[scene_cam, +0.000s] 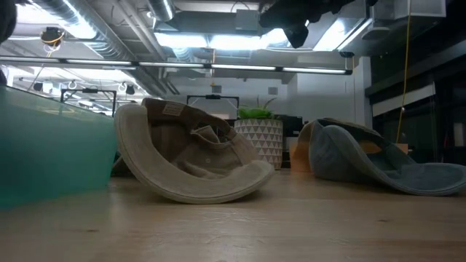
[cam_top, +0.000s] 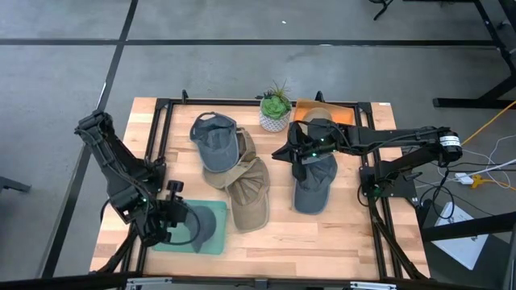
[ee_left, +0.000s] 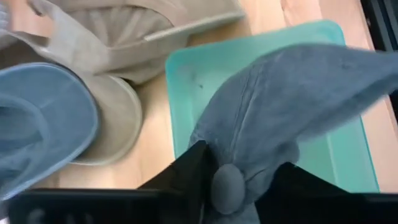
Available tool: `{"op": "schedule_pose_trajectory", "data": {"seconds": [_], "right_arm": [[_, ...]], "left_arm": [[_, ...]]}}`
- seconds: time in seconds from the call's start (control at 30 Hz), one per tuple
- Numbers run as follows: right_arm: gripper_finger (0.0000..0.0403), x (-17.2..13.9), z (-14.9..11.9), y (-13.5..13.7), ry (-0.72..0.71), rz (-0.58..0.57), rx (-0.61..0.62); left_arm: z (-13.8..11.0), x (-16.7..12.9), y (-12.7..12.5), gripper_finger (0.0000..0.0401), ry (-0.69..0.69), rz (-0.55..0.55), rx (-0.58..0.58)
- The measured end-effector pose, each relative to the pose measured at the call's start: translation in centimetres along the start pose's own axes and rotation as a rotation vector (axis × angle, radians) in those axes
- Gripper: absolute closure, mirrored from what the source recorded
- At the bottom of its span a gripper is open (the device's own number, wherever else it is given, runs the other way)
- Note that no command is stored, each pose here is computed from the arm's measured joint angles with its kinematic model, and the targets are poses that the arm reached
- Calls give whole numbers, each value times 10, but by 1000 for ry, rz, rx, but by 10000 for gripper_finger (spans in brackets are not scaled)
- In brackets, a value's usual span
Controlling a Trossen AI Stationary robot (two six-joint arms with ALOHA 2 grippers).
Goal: Pick & Place hat
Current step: Put the bottom left blue cap into the green bin
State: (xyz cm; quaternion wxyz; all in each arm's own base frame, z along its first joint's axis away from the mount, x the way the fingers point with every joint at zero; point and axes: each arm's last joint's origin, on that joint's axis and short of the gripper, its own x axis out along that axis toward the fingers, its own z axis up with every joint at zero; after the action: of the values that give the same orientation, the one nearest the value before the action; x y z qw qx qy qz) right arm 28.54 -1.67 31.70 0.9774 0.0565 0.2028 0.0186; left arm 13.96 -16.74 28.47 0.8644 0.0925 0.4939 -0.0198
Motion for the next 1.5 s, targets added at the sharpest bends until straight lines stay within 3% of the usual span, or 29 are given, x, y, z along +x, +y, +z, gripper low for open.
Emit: {"op": "schedule_pose_trajectory", "data": {"seconds": [0.3, 0.5, 0.67, 1.0, 1.27, 1.5], "right_arm": [[359, 0, -4, 0, 44, -3, 9], [359, 0, -4, 0, 45, 1, 31], [359, 0, -4, 0, 45, 6, 32], [359, 0, -5, 0, 52, 6, 30], [359, 0, -5, 0, 52, 5, 30], [359, 0, -5, 0, 52, 4, 53]], "left_arm": [[15, -18, 1, 217, 24, -142, 62], [27, -39, 0, 203, 17, -271, 27], [30, -43, 0, 207, 9, -286, 16], [34, -43, 2, 239, -90, -185, -12], [44, -44, -8, 283, -54, -497, 63], [45, -31, -25, 385, -35, -524, 285]]}}
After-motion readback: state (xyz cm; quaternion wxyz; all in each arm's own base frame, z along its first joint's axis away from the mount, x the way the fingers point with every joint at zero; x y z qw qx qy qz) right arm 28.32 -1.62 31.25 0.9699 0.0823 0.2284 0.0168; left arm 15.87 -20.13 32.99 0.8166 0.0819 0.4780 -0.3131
